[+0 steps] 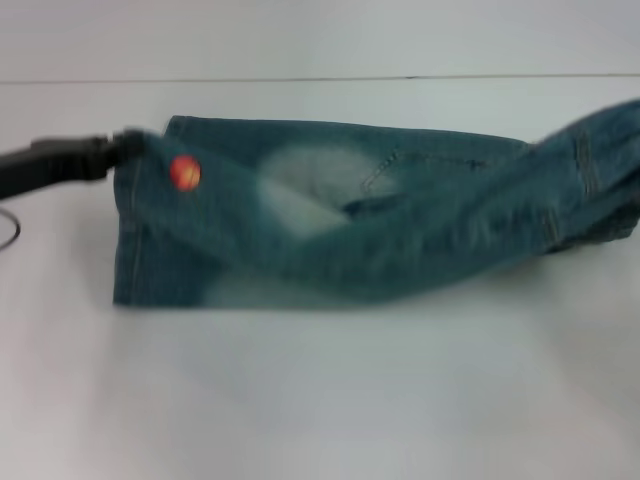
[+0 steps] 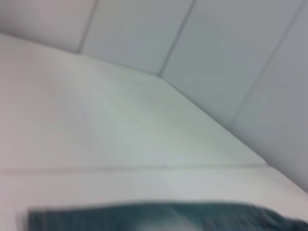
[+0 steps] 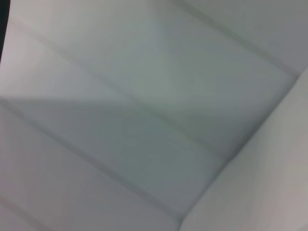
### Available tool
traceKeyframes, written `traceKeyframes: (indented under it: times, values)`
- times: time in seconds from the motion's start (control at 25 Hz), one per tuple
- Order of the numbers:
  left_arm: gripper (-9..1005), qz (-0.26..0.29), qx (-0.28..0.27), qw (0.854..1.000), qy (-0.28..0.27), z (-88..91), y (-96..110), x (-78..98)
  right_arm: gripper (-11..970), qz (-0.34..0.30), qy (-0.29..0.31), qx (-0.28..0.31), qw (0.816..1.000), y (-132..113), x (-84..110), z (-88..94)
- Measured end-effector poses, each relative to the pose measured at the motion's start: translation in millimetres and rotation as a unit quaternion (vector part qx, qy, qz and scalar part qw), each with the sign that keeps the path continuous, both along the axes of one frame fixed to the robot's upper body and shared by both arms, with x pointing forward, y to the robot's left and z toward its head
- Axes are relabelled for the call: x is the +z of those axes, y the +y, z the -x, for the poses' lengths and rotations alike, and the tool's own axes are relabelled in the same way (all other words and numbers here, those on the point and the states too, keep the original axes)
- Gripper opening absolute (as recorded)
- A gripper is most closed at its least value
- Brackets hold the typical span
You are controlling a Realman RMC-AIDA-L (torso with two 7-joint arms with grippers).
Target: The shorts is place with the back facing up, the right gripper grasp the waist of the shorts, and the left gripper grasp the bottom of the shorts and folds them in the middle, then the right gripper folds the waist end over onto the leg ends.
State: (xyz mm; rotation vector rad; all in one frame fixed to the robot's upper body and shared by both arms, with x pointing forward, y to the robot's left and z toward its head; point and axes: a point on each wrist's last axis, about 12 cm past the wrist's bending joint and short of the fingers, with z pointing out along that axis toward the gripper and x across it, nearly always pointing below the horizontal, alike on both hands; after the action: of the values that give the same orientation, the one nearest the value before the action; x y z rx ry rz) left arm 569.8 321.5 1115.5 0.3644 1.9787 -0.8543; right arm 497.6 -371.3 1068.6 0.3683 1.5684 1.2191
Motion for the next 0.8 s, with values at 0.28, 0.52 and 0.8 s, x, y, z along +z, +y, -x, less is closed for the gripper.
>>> traceKeyframes:
  times: [0.28, 0.52, 0.8]
  values:
    - [41, -0.021, 0.049, 0.998, -0.03, -42.9, -19, 11.2, 55, -0.018, 0.012, -0.078, 0.997, 18, -5.3, -34.9]
    - [40, -0.058, 0.079, 0.995, -0.037, -69.0, -37, 11.9, 56, -0.025, 0.015, -0.135, 0.99, 24, -11.3, -47.0]
    - [41, -0.122, 0.096, 0.987, -0.038, -86.3, -64, 2.1, 58, 0.004, 0.033, -0.164, 0.986, 28, -22.2, -50.6]
